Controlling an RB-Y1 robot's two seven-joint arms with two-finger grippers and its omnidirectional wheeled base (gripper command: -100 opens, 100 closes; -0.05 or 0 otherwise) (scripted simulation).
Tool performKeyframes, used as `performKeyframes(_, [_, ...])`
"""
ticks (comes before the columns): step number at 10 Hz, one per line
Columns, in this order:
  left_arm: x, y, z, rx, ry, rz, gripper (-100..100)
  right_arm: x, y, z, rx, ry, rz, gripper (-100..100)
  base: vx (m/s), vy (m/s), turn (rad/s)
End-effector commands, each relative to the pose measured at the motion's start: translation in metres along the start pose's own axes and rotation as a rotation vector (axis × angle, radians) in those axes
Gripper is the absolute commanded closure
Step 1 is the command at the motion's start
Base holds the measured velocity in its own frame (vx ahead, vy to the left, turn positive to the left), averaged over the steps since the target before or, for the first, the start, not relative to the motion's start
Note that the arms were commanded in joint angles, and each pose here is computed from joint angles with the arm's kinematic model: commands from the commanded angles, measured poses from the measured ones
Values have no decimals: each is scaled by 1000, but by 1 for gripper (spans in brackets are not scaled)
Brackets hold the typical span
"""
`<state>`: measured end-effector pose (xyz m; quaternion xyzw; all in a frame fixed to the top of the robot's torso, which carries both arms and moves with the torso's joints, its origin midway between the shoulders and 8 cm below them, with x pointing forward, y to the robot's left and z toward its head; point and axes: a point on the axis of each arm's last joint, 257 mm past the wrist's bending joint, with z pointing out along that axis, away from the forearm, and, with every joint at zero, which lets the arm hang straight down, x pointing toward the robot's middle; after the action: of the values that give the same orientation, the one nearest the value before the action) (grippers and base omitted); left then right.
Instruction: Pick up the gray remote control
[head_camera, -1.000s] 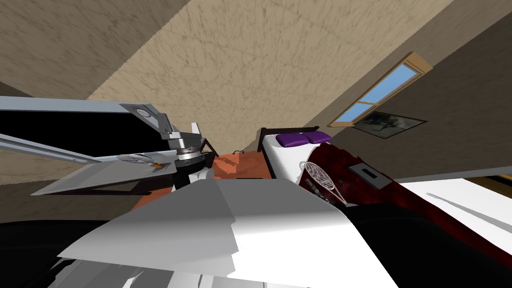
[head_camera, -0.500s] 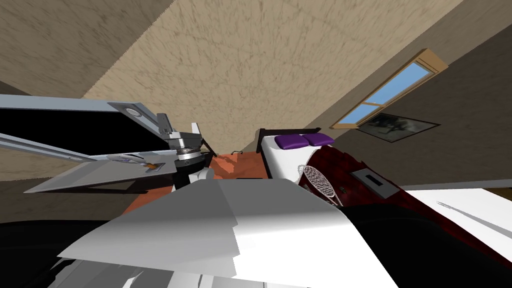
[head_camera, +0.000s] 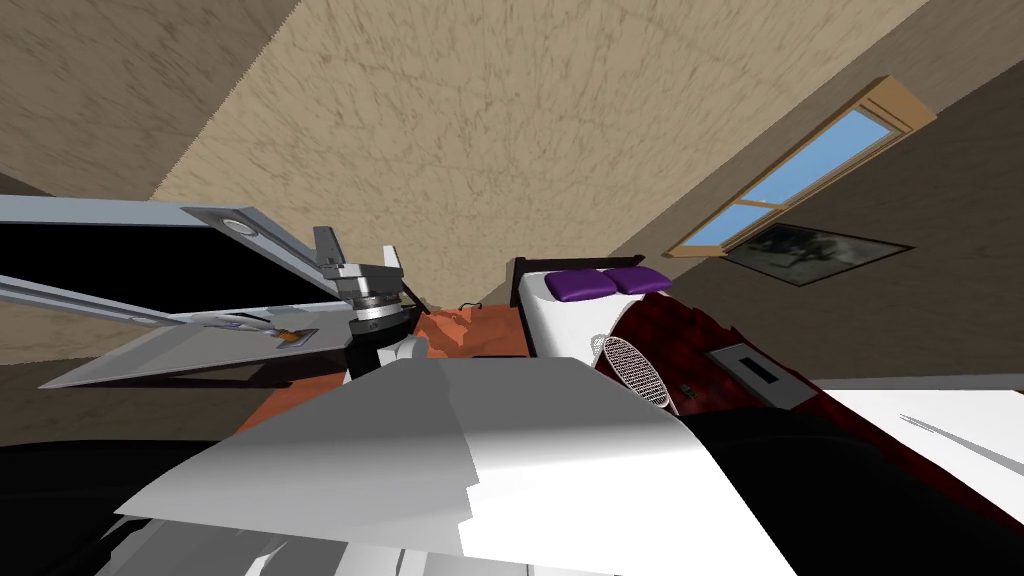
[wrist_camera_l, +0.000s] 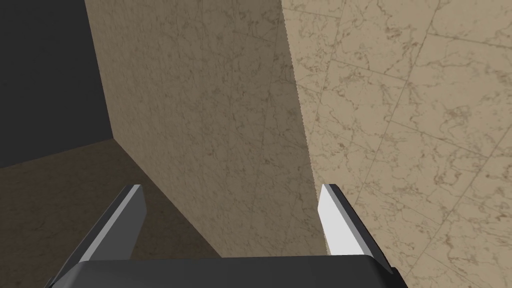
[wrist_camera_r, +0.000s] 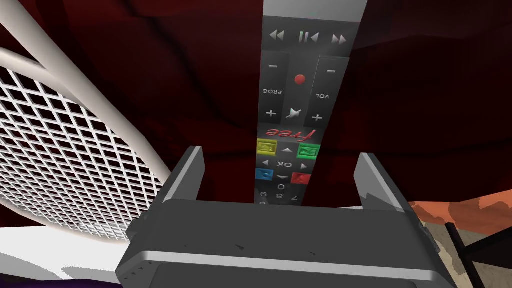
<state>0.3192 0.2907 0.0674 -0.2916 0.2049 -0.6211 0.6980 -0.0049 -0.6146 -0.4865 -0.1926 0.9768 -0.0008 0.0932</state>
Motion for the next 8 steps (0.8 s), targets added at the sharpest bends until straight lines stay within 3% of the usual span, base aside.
performKeyframes(1, [0, 0, 0, 0, 0, 0, 0, 2, 9, 11, 4, 0, 10, -100, 2, -28, 72])
performKeyframes(3, [0, 0, 0, 0, 0, 0, 0, 5, 17, 21, 7, 1, 20, -100, -3, -40, 74])
performKeyframes(4, [0, 0, 0, 0, 0, 0, 0, 2, 15, 18, 2, 0, 16, -100, -1, -19, 16])
performKeyframes(5, [0, 0, 0, 0, 0, 0, 0, 2, 15, 18, 5, 0, 17, 100, 0, 0, 0])
performKeyframes(8, [0, 0, 0, 0, 0, 0, 0, 2, 15, 18, 4, 0, 18, 100, 0, 0, 0])
